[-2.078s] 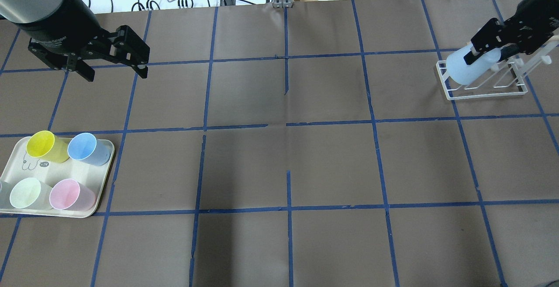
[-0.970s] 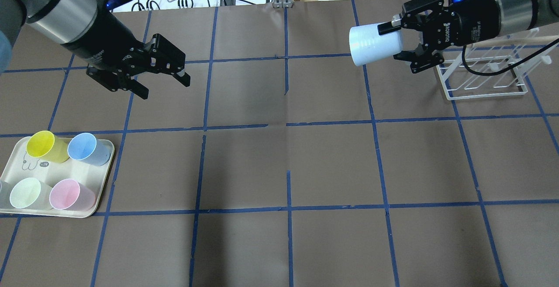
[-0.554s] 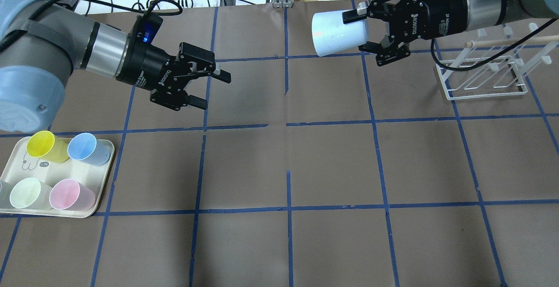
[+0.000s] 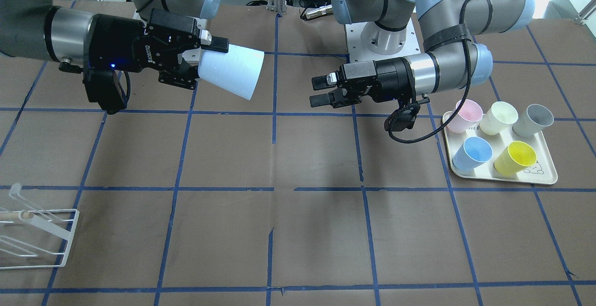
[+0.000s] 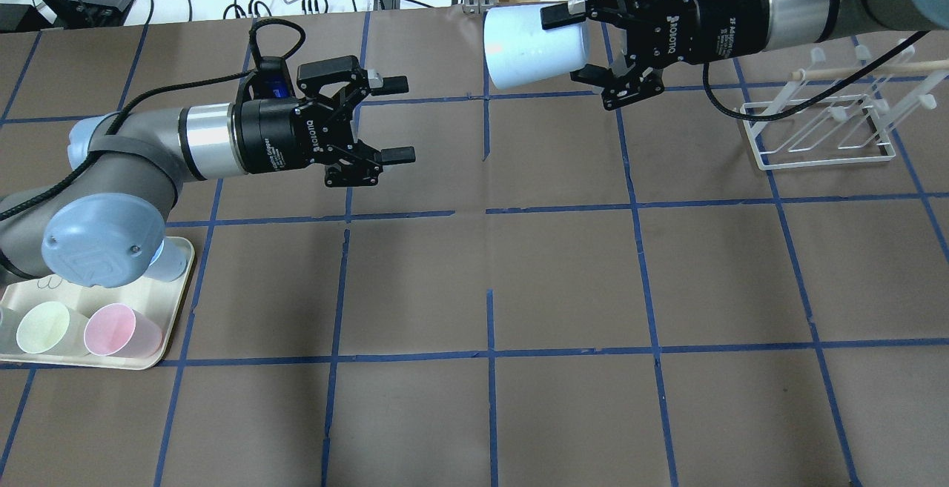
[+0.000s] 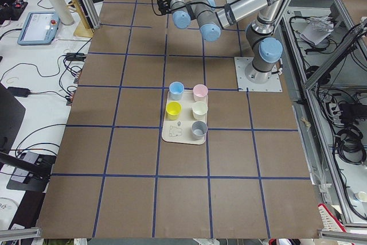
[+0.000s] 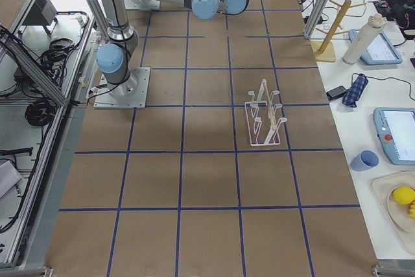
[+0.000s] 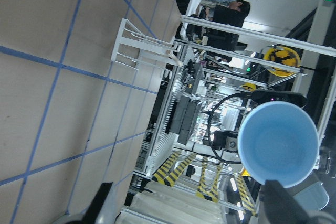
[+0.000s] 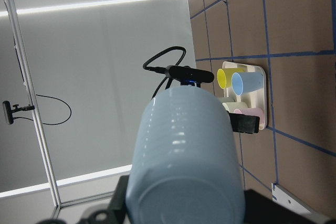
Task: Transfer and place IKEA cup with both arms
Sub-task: 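Lift the cup with the right gripper while the left arm reaches toward it, then close the left gripper on the cup's base beside the right gripper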
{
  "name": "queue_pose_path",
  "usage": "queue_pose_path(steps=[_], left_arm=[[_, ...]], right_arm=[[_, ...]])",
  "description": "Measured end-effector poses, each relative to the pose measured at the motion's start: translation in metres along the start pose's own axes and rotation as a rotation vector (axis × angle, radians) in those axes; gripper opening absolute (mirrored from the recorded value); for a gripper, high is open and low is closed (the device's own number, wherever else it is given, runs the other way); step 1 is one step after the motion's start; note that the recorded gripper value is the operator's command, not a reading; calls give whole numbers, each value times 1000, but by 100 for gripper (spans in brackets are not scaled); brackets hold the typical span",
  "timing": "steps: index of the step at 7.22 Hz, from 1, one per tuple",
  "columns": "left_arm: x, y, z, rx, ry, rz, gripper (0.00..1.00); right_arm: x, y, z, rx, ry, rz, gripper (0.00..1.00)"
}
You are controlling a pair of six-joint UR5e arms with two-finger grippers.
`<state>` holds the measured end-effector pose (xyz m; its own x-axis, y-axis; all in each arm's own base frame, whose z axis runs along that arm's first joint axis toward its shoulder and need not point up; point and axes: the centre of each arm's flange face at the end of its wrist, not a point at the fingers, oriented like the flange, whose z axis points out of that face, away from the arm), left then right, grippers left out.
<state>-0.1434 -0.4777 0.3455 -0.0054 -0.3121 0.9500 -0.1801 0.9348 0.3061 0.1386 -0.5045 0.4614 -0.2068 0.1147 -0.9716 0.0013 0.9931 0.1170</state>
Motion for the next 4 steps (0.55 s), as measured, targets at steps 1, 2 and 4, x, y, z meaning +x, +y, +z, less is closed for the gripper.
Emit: queue_pose_path(steps=[1,2,4], left_arm=[[0,0,8,-11,65,-19,100],[-1,3,21,-36,107,-30,100],[-3,12,44,-82,132,-40,100]], right_arm=[[-7,10,6,-10,0,-5,62],[-9,18,14,-25,0,-6,62],[-8,24,26,-43,-3,-12,62]])
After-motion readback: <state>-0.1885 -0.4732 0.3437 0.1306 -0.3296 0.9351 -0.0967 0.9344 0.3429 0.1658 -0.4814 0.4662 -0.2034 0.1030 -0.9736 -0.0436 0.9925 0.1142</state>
